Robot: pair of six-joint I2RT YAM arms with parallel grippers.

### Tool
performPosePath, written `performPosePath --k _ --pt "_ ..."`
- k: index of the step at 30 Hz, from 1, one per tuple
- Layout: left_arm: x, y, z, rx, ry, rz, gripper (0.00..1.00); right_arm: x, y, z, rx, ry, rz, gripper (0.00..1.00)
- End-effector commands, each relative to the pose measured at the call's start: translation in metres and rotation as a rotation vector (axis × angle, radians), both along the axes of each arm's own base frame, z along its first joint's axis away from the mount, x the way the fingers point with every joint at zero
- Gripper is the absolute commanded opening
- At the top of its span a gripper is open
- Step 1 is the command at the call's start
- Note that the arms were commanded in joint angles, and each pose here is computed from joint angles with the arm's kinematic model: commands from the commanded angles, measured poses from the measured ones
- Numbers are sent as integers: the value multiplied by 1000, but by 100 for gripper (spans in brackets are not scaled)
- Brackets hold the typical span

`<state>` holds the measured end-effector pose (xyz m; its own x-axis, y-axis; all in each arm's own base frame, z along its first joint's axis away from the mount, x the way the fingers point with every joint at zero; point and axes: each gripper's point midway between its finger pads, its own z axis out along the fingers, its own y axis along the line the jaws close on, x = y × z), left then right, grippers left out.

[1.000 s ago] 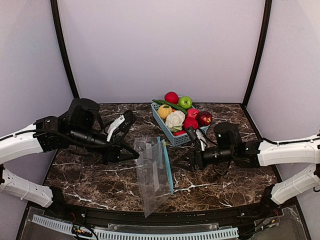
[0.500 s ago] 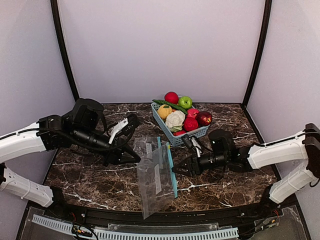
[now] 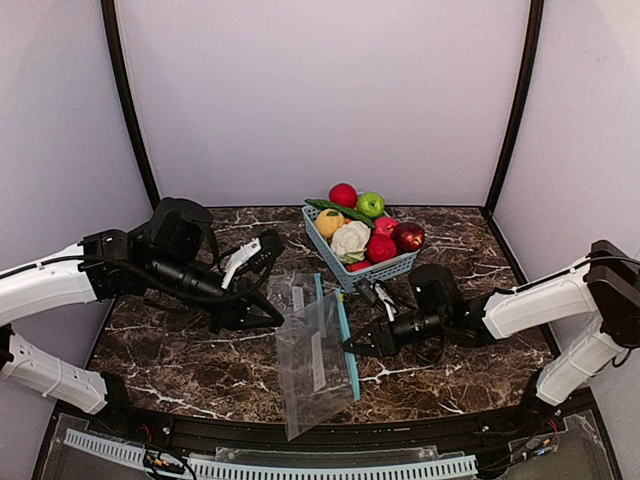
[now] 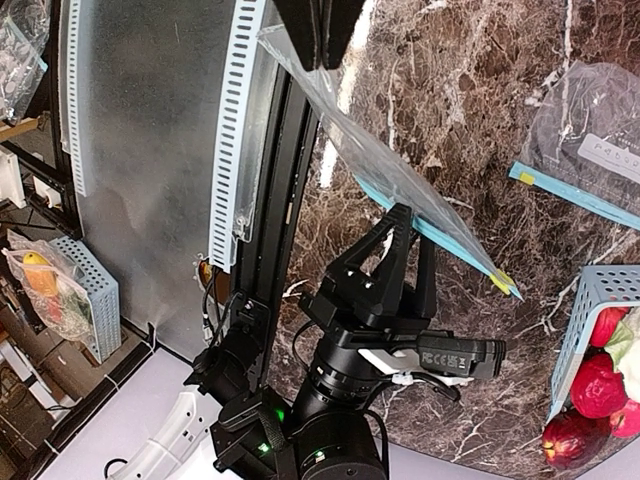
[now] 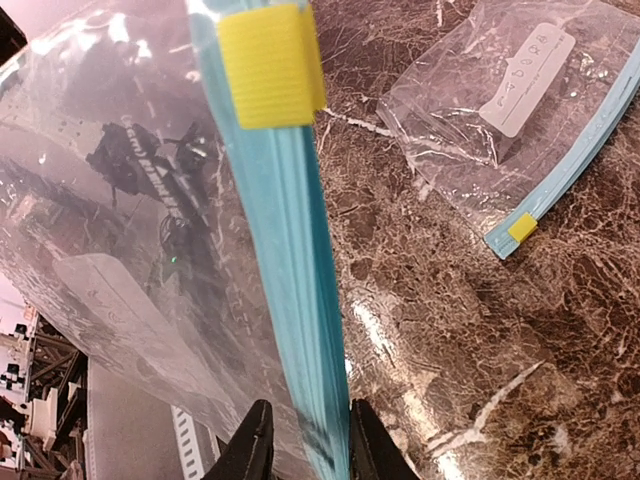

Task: Place the food in the zip-top bag and seal the zipper
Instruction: Pass from the left arm to the right

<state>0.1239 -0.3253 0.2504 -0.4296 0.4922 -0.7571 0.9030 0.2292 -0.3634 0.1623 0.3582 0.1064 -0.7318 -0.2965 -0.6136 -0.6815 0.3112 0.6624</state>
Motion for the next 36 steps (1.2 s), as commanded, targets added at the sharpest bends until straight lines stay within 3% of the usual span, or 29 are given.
performPosePath --k 1,6,14,15,17,18,20,22,27,33,36 --pt "2 -2 8 -8 -16 -6 1 -1 1 4 27 -14 16 20" --pt "21 5 -2 52 -46 91 1 0 -2 9 21 -25 -1 0" --pt "61 23 -21 128 -43 292 1 10 -15 26 -38 -67 -79 0" --pt "70 28 -22 142 -50 342 3 15 -18 29 -66 -82 -110 0" --pt "89 36 -25 170 -71 430 21 24 -25 32 -117 -101 -165 0" --pt "96 39 -25 177 -78 462 38 27 -28 36 -135 -111 -187 0" --pt "110 45 -21 184 -112 530 58 34 -36 41 -184 -128 -232 0" --pt "126 53 -11 192 -171 615 68 42 -47 48 -236 -155 -287 0" --pt "145 61 26 108 -233 756 74 56 -67 74 -312 -209 -394 0" --pt "128 3 37 -184 -30 629 75 60 -59 96 -252 -236 -399 0" --pt "122 -26 25 -210 45 589 75 60 -46 97 -214 -235 -377 0"
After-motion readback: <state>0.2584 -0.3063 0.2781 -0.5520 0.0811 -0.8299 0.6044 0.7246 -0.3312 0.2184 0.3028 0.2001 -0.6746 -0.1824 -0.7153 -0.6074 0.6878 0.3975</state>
